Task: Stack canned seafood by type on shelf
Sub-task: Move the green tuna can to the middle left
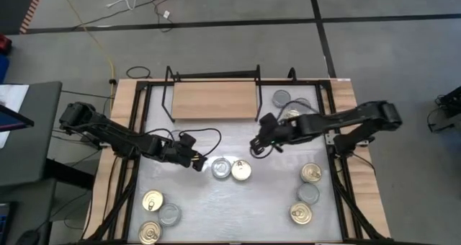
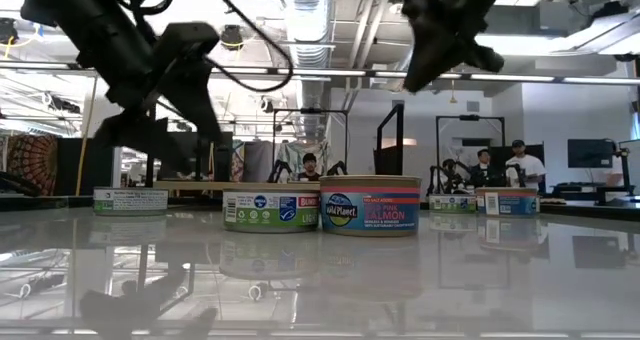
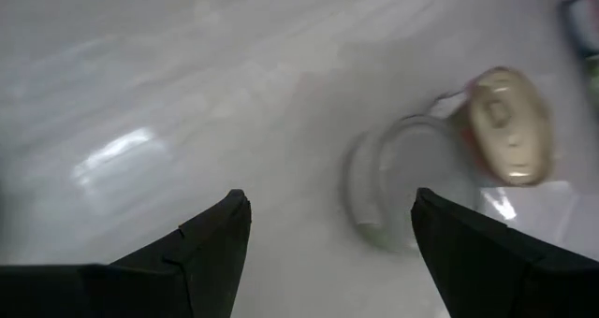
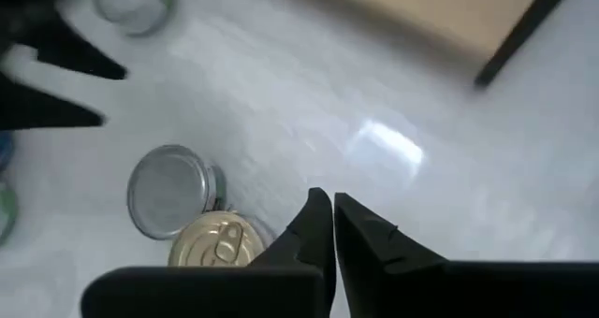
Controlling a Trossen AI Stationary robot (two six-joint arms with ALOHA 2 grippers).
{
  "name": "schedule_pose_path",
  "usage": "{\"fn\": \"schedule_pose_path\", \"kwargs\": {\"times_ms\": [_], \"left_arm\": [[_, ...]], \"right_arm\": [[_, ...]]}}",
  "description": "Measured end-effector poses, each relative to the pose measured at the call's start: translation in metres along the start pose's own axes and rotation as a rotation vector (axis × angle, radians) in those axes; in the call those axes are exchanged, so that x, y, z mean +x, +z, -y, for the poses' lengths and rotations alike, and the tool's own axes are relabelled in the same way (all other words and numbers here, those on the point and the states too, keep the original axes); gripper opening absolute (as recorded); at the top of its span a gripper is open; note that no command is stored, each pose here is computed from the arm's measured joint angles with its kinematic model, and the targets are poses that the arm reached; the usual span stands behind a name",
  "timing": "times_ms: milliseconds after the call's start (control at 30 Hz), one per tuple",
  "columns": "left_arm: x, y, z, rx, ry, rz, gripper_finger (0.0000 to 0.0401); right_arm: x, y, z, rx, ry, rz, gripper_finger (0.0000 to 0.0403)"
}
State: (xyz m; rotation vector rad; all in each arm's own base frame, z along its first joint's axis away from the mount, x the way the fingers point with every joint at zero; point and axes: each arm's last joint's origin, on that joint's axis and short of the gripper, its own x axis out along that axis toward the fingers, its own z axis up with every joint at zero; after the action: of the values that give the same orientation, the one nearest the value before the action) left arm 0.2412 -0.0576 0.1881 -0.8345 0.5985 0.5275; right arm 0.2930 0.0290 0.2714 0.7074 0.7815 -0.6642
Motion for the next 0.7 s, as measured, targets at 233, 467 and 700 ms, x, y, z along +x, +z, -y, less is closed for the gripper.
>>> {"fn": "schedule_pose_path", "kwargs": {"times_ms": [233, 467, 700], "left_arm": [[0.004, 0.015, 0.007, 0.007, -0.122, 0.006, 0.0281], [0.007, 0.044, 0.008, 0.068, -0.139, 0.017, 0.0281], [0.01, 0.062, 0.001, 0.092, -0.143, 0.013, 0.0281]], "right_arm": [[0.027, -0.03, -0.014, 0.089, -0.055, -0.119, 0.0038], [0.034, -0.063, -0.022, 0.142, -0.134, -0.149, 0.0047], [0.021, -0.086, -0.021, 0.205, -0.206, -0.128, 0.0048]]}}
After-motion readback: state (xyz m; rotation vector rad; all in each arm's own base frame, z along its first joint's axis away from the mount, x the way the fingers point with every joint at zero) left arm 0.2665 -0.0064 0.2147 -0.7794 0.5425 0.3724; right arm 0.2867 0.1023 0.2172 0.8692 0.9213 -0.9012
